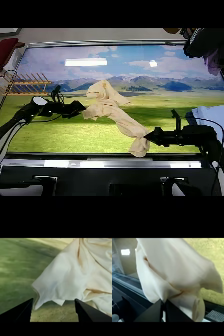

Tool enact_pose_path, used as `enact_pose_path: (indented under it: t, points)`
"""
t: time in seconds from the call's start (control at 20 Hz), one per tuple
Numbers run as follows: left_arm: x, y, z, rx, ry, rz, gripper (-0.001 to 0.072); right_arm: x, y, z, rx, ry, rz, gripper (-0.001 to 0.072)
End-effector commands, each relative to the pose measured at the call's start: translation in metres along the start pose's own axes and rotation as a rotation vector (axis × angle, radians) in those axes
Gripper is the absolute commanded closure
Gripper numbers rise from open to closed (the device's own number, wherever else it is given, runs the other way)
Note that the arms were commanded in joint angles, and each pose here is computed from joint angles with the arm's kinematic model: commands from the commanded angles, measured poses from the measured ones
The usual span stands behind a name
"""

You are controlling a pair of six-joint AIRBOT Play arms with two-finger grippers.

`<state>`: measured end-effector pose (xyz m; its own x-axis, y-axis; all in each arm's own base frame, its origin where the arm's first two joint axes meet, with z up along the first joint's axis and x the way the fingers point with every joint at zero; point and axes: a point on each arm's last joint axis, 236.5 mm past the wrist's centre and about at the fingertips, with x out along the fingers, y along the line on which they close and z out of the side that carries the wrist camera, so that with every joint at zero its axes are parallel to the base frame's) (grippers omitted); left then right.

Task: Fold the clothes and pants, and hang the long-sleeved shirts on hangers.

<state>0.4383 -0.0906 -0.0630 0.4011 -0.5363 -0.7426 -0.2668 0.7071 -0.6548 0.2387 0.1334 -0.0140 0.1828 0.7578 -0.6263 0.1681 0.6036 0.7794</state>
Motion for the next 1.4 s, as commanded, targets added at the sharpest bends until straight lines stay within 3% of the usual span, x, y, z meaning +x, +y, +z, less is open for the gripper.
enact_pose_path:
  t: [0.0, 0.15, 0.2, 0.25, 0.4, 0.45, 0.5, 0.55, 0.75, 1.0, 1.2, 1.35]
  points:
    - [0.027, -0.002, 0.004, 0.001, 0.028, -0.011, 0.0113, -0.004, 0.006, -0.001, 0.006, -0.013, 0.004, 0.0683]
    - [0.031, -0.002, 0.008, 0.003, 0.031, -0.012, 0.0127, -0.006, 0.008, -0.001, 0.012, -0.023, 0.004, 0.0683]
    - [0.031, -0.002, 0.007, 0.009, 0.036, -0.014, 0.0259, -0.006, 0.008, -0.001, 0.012, -0.022, 0.005, 0.0683]
    - [0.031, -0.001, 0.006, 0.021, 0.04, -0.011, 0.0321, -0.006, 0.008, -0.001, 0.012, -0.024, 0.005, 0.0683]
    - [0.031, 0.0, 0.005, 0.026, 0.042, -0.006, 0.0327, -0.006, 0.008, 0.0, 0.013, -0.026, 0.006, 0.0683]
    - [0.031, 0.0, 0.005, 0.026, 0.044, -0.006, 0.0435, -0.006, 0.009, 0.0, 0.014, -0.027, 0.007, 0.0683]
    - [0.031, -0.002, 0.004, 0.028, 0.049, -0.009, 0.0612, -0.006, 0.009, 0.0, 0.021, -0.028, 0.01, 0.0683]
    - [0.028, -0.007, 0.004, 0.035, 0.059, -0.019, 0.0691, -0.006, 0.011, 0.001, 0.022, -0.031, 0.017, 0.0683]
    - [-0.032, -0.077, 0.048, 0.24, -0.09, -0.102, 0.0693, -0.033, 0.049, 0.028, -0.114, -0.126, 0.036, 0.0683]
    - [-0.231, -0.216, 0.106, 0.569, -0.525, -0.193, 0.0693, -0.153, 0.2, 0.088, -0.54, -0.459, 0.05, 0.0683]
    - [-0.434, -0.309, 0.062, 0.75, -0.938, -0.249, 0.0692, -0.249, 0.324, 0.041, -0.839, -0.652, 0.077, 0.0683]
    - [-0.534, -0.324, 0.003, 0.763, -1.172, -0.199, 0.0692, -0.286, 0.372, -0.019, -0.949, -0.715, 0.09, 0.0682]
